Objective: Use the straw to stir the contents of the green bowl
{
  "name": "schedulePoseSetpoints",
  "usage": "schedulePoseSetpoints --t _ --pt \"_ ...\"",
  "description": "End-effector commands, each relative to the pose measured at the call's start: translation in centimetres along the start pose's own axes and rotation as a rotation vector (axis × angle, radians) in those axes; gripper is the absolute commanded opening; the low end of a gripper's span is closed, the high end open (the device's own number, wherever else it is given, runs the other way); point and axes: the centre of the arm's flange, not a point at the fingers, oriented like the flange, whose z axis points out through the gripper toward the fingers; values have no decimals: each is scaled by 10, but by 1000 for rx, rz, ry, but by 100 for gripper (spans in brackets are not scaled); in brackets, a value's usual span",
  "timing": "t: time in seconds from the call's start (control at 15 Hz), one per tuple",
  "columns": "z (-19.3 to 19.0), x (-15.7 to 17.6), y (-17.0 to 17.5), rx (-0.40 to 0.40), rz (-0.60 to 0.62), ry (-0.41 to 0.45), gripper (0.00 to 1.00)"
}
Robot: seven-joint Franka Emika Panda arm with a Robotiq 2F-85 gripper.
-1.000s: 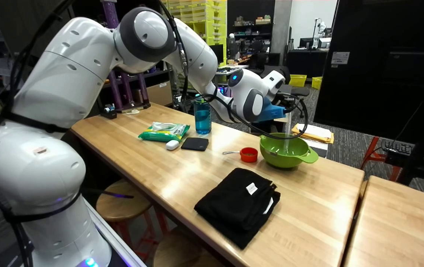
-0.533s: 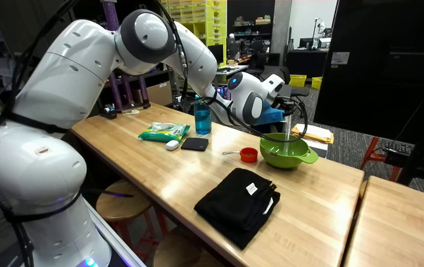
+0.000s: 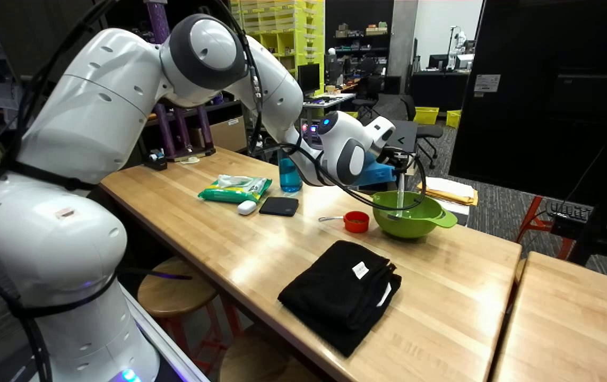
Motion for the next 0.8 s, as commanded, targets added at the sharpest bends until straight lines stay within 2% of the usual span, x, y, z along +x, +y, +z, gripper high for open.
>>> schedulePoseSetpoints --t 0.0,0.4,0.73 --pt "-34 -34 -17 9 1 34 1" --pt "-46 -25 0 -18 17 63 1" --pt "-52 -29 24 -63 27 57 1"
